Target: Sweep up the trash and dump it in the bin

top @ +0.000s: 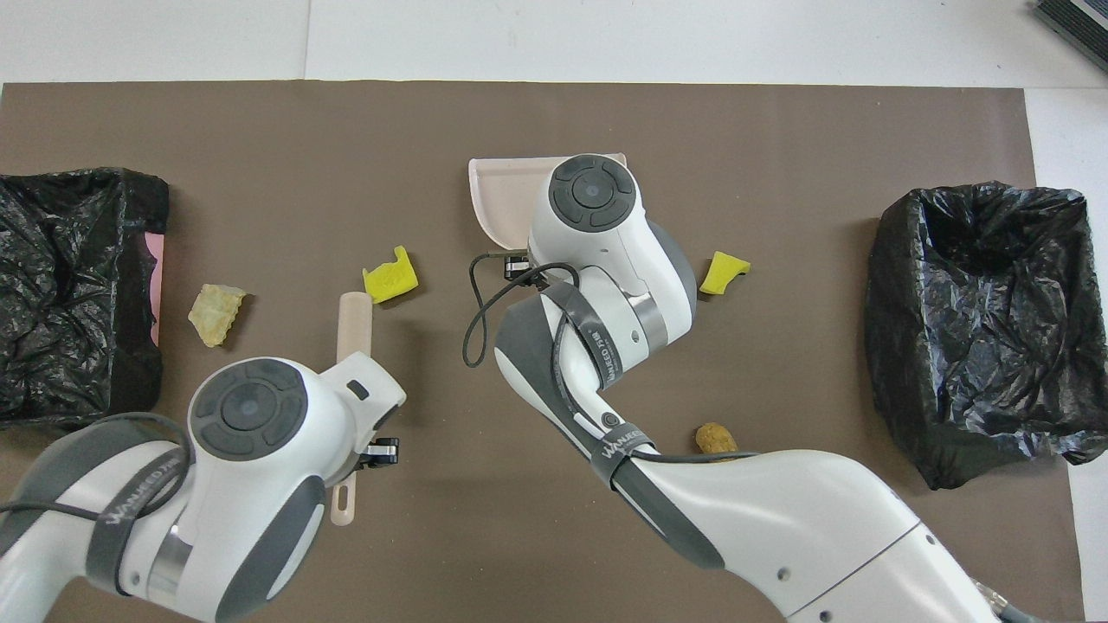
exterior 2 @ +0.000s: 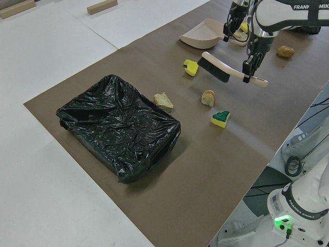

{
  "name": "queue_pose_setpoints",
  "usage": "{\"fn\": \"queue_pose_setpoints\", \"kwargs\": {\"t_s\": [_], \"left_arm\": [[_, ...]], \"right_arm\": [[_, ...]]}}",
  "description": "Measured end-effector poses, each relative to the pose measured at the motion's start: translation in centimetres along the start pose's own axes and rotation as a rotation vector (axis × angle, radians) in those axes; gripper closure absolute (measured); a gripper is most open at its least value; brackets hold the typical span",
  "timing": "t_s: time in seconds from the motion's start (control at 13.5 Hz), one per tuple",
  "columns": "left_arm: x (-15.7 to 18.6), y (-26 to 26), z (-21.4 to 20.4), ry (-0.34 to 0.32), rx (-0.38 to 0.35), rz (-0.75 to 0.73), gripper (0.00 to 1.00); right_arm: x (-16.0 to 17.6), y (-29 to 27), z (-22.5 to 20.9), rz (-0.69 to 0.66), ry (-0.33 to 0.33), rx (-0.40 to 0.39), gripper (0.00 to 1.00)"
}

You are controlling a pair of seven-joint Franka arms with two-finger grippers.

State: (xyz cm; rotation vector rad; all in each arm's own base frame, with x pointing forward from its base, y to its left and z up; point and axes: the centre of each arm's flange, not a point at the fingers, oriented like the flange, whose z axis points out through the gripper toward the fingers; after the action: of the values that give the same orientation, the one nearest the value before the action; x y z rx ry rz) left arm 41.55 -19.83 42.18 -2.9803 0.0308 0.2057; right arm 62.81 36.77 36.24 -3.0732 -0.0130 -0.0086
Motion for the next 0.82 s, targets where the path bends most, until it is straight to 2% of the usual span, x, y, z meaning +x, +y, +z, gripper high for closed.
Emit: {"fn": "queue_pose_setpoints", "kwargs": {"t_s": [0.15,0.37,0.59,0.82], "left_arm": [[2.8,-5.5,0.7,0.029,0.027,-0.016,0.74],[5.0,-12.1,2.3,0.023,0.11,-0.008,0.74],[6.3,-15.2,4.3,0.001,0.178,-0.019,0.74],[6.4,-16.7,6.1,-0.037,0.192,-0.03,0.74]], "right_arm": [[0.4,1.4,-1.7,-0.08,-0.003,-0.003,0.68],[-0.1,3.4,-4.5,-0.214,-0.03,-0.016,0.68],[-2.1,4.9,-5.9,-0.426,-0.154,-0.046,0.68],[-2.7,6.9,-5.4,-0.657,-0.237,-0.039,0.68]]}}
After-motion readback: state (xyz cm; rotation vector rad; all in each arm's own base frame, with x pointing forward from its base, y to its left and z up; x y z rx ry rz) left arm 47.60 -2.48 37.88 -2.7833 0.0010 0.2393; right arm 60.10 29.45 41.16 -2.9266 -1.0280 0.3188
